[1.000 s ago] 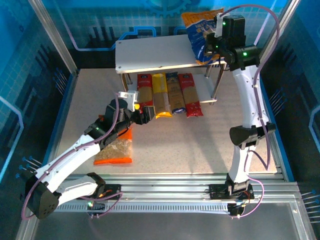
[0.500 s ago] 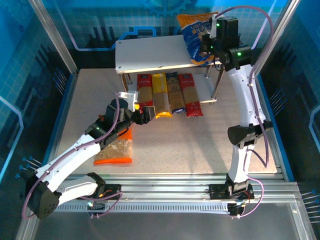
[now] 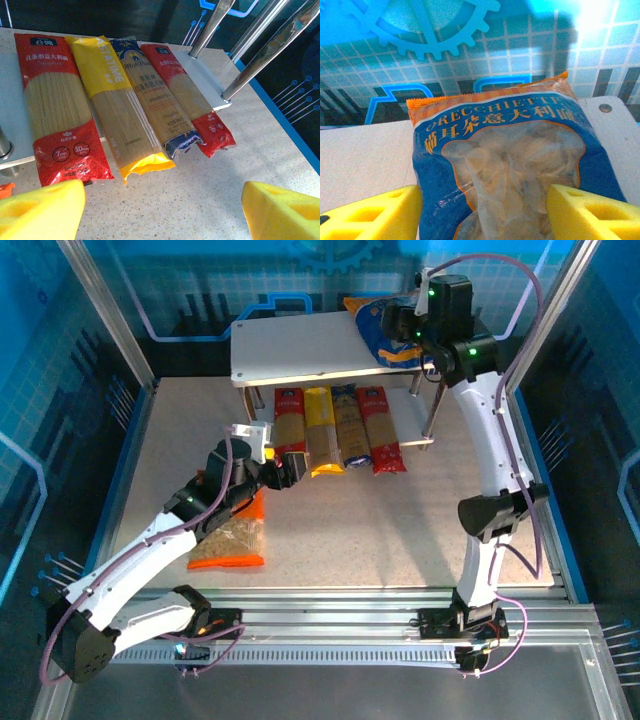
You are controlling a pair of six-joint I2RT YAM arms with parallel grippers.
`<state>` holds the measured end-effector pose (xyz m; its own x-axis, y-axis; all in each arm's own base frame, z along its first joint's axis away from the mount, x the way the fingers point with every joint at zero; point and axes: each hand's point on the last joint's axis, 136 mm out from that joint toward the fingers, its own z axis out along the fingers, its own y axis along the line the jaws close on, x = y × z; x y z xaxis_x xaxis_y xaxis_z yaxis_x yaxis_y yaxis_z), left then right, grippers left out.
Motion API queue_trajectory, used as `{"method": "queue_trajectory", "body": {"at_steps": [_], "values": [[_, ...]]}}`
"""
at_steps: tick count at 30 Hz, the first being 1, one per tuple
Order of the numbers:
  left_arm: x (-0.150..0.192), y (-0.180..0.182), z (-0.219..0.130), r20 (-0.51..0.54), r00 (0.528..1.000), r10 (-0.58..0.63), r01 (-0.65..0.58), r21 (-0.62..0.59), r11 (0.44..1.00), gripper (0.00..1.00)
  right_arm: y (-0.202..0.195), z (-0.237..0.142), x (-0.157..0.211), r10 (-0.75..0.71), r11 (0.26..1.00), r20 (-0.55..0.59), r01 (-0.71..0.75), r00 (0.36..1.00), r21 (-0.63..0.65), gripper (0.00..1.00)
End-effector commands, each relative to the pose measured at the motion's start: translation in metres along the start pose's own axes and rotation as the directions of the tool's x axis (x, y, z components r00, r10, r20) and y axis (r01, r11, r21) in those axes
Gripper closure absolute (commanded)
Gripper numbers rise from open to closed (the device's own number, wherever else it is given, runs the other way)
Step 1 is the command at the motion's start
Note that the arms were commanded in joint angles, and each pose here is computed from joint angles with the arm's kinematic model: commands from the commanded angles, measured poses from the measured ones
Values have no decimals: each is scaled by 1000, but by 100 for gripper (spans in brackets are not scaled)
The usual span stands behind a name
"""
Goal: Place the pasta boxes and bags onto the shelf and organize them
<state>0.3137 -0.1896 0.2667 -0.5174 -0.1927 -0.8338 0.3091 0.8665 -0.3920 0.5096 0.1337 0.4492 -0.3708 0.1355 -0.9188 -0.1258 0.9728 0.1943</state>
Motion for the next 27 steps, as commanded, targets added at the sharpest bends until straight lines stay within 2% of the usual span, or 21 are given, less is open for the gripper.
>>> {"method": "queue_trajectory", "body": {"at_steps": [1, 6, 8, 10, 15, 20, 24, 27], "values": [[-1, 6, -7, 15, 1000, 16, -16, -23, 1000, 17, 7, -46, -37, 12, 1000, 131, -8, 991, -30, 34], [0, 10, -9, 23, 1000, 16, -15, -33, 999, 17, -4, -68, -30, 1, 1000, 165, -1, 986, 2, 50], [0, 10, -8, 22, 1000, 14, -13, -35, 999, 17, -9, -65, -20, -11, 1000, 140, 9, 990, 19, 60], [-1, 11, -9, 22, 1000, 13, -13, -36, 999, 17, -13, -57, -11, -12, 1000, 103, 10, 995, 22, 67], [0, 19, -9, 28, 999, 15, -13, -76, 997, 18, -13, -35, 12, -26, 1000, 9, 26, 1000, 7, 68], [6, 41, -15, 31, 999, 10, -5, -181, 983, 17, -10, -19, 35, -44, 999, -83, 43, 996, -17, 66], [15, 62, -22, 14, 1000, -25, 28, -264, 964, 16, -7, -27, 53, -46, 998, -128, 41, 991, -41, 74], [23, 74, -26, 14, 998, -58, 60, -297, 953, 15, -5, -37, 66, -28, 998, -127, 20, 991, -64, 76]]}}
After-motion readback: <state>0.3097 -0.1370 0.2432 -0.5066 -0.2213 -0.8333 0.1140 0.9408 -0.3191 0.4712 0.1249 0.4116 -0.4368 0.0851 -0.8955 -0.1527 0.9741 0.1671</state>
